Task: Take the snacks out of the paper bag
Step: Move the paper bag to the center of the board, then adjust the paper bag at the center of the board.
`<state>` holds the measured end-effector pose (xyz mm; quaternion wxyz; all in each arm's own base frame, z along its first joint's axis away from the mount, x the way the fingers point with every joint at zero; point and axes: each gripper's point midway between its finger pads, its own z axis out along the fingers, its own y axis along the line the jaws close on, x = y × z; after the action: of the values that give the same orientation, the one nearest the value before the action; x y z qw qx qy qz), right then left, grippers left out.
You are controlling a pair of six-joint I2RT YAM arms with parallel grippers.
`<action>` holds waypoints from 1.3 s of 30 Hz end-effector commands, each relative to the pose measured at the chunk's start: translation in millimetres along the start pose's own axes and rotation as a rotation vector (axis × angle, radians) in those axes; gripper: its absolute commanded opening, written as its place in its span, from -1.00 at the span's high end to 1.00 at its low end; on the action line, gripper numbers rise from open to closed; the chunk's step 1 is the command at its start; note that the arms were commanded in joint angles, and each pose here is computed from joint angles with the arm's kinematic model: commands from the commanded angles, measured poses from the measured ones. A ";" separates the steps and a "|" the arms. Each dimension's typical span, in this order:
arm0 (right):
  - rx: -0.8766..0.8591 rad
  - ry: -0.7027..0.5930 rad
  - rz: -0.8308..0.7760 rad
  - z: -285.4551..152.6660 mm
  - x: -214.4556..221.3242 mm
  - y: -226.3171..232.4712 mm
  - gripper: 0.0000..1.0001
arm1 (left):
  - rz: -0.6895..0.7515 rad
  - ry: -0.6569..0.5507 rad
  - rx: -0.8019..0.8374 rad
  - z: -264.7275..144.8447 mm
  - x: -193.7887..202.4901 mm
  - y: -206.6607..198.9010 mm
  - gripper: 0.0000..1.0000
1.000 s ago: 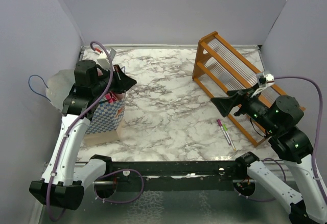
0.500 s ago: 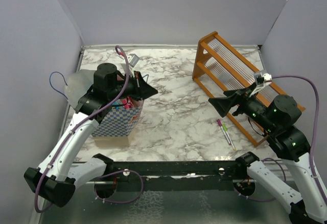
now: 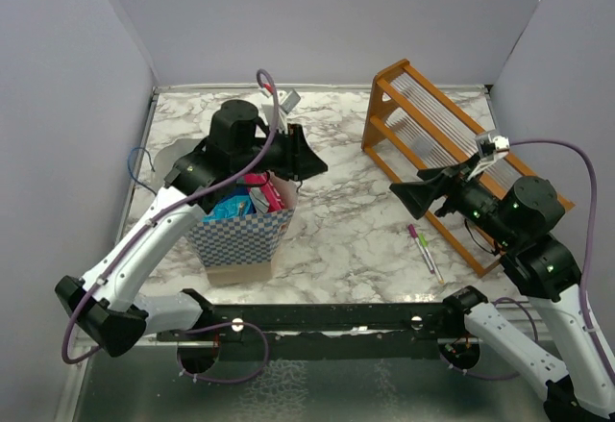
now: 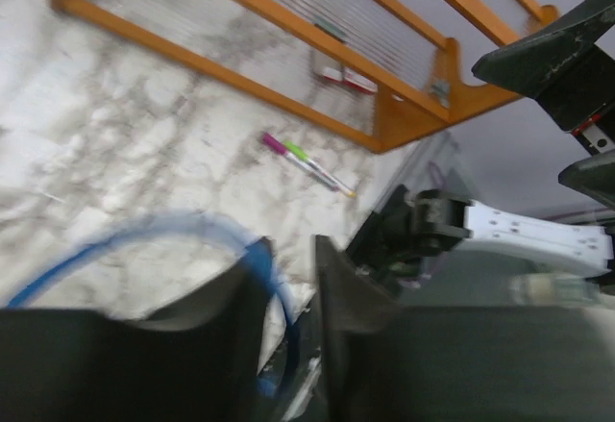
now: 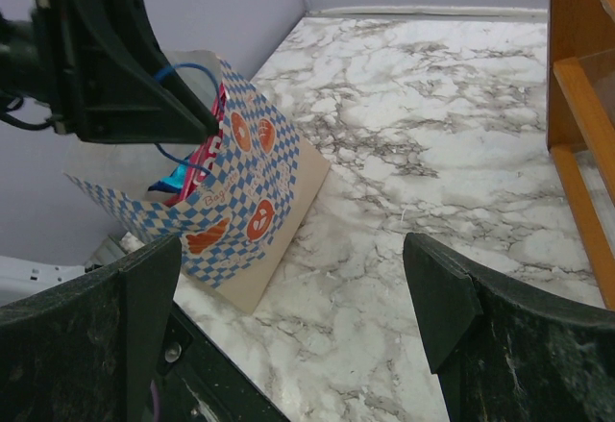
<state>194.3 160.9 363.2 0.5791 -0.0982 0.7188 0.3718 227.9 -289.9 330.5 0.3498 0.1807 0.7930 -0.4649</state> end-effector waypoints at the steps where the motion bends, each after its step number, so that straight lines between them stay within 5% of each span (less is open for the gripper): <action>1: -0.030 -0.007 0.001 2.0 -4.4 5.6 -0.99 | 0.145 -0.116 -0.165 -46.9 -38.8 -7.6 0.10; 6: -0.034 -0.018 -0.015 0.2 -8.9 7.6 -0.99 | 0.177 -0.191 -0.534 -121.6 -45.2 28.8 -0.39; 10: -0.034 -0.020 -0.033 2.2 -8.8 6.1 -0.99 | 0.172 -0.401 -0.742 -202.6 -64.3 30.6 -0.76; 17: -0.031 -0.011 -0.034 4.7 -4.4 3.3 -0.99 | 0.025 -0.872 -1.030 -325.5 -58.7 51.8 -0.54; 21: -0.026 -0.020 -0.035 0.0 -4.5 3.3 -0.99 | -0.058 -1.050 -1.228 -368.7 -37.6 76.8 -0.65; 27: -0.018 -0.035 -0.041 -4.5 -8.2 3.7 -0.99 | -0.081 -1.045 -1.374 -359.6 -16.0 107.5 -0.98; 33: -0.032 -0.022 -0.019 -2.9 -6.0 6.4 -0.99 | -0.026 -0.864 -1.311 -287.1 -21.3 129.4 -0.99; 39: -0.023 -0.039 -0.014 -10.1 -12.6 9.0 -0.99 | -0.033 -0.829 -1.396 -274.5 -19.9 143.1 -0.99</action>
<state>191.0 160.3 366.3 0.5854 -0.1073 0.7125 0.3716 219.9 20.6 347.2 0.6374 -0.2548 0.7193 0.1070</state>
